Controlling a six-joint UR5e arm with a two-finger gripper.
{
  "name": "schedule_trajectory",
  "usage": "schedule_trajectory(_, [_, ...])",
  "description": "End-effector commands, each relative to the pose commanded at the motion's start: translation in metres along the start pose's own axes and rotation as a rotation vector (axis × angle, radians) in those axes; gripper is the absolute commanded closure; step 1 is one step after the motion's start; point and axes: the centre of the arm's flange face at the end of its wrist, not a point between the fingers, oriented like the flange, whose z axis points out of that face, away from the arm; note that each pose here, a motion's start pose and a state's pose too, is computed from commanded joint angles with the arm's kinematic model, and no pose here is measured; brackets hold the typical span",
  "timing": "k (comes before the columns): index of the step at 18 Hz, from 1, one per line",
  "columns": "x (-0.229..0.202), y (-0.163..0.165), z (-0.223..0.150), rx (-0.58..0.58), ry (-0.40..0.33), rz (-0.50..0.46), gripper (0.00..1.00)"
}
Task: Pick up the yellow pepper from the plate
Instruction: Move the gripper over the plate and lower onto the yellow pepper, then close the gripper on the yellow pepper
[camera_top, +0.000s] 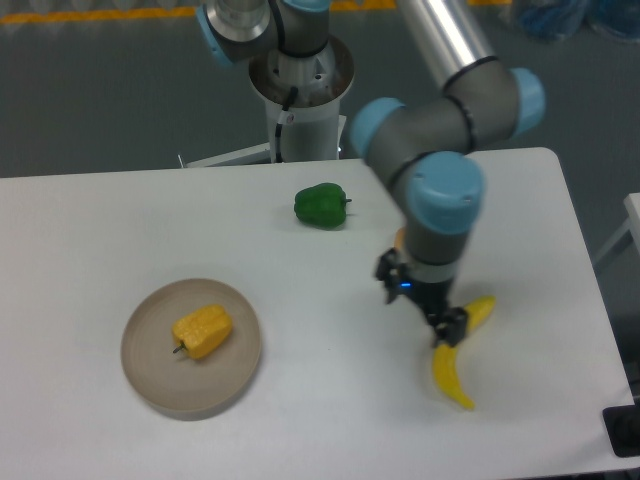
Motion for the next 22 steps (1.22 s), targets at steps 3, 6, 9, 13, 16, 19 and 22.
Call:
schedule_trajectory(3, [0.059,-0.042,0.025,-0.021,0.054,0.004,0.00])
schedule_trajectory(6, [0.108,-0.067,0.044,-0.046,0.092,-0.028,0.00])
schedule_trajectory(9, [0.136,-0.085,0.057,-0.062,0.109,-0.061,0.00])
schedule_trajectory(13, [0.155,-0.103,0.076,-0.058,0.106,-0.065,0.00])
schedule_trajectory(16, [0.158,-0.110,0.094,-0.058,0.105,-0.085,0.00])
schedule_trajectory(19, [0.159,-0.114,0.107,-0.057,0.102,-0.084,0.00])
schedule_trajectory(22, [0.160,-0.114,0.112,-0.059,0.100,-0.076,0.00])
